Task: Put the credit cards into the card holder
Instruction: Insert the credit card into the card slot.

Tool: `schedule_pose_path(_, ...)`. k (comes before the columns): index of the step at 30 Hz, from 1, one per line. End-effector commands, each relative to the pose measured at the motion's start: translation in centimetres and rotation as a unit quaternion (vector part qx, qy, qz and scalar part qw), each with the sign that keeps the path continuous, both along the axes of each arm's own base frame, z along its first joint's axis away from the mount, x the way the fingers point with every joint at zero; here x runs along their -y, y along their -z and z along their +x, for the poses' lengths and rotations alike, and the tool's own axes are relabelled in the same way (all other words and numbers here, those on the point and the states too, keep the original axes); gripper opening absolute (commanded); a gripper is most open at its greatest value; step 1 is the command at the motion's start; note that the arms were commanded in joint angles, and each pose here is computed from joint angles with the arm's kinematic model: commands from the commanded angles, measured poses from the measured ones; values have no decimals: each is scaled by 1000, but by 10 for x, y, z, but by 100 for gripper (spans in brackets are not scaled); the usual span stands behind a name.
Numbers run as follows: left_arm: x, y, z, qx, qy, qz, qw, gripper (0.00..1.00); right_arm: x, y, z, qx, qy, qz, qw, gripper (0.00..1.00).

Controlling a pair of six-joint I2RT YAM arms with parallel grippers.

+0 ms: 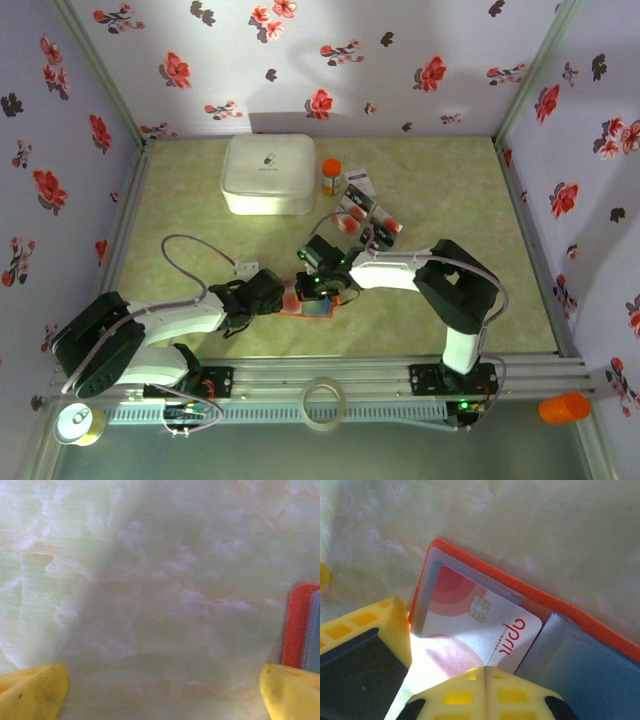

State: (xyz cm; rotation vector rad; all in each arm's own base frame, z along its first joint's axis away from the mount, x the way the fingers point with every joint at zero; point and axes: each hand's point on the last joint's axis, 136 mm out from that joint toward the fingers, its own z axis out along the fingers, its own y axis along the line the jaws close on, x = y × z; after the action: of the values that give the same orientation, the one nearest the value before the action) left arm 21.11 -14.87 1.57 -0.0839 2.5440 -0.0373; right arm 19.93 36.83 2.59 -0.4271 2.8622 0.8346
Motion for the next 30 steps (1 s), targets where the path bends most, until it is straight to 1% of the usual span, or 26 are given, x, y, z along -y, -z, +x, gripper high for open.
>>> schedule_pose_path(1,-4,21,-13,-37,6,0,999,99,-2,5,-3,-8,-7,-13,1000,0)
schedule_pose_path(8,-3,7,-10,-25,4,-7,1000,99,-1,-12,0,8,-10,-8,1000,0)
schedule_pose_path(11,-11,1,-8,-17,-11,-1,1000,99,3,-24,3,22,-6,-8,1000,2)
schedule_pose_path(15,-18,3,-9,-20,-21,8,1000,99,8,-33,5,34,-2,-10,999,3)
schedule_pose_path(21,-23,12,-13,-33,-26,20,999,99,14,-25,3,30,2,-21,999,3)
schedule_pose_path(30,-23,16,-14,-38,-23,25,999,99,10,-10,2,18,-2,-30,999,1)
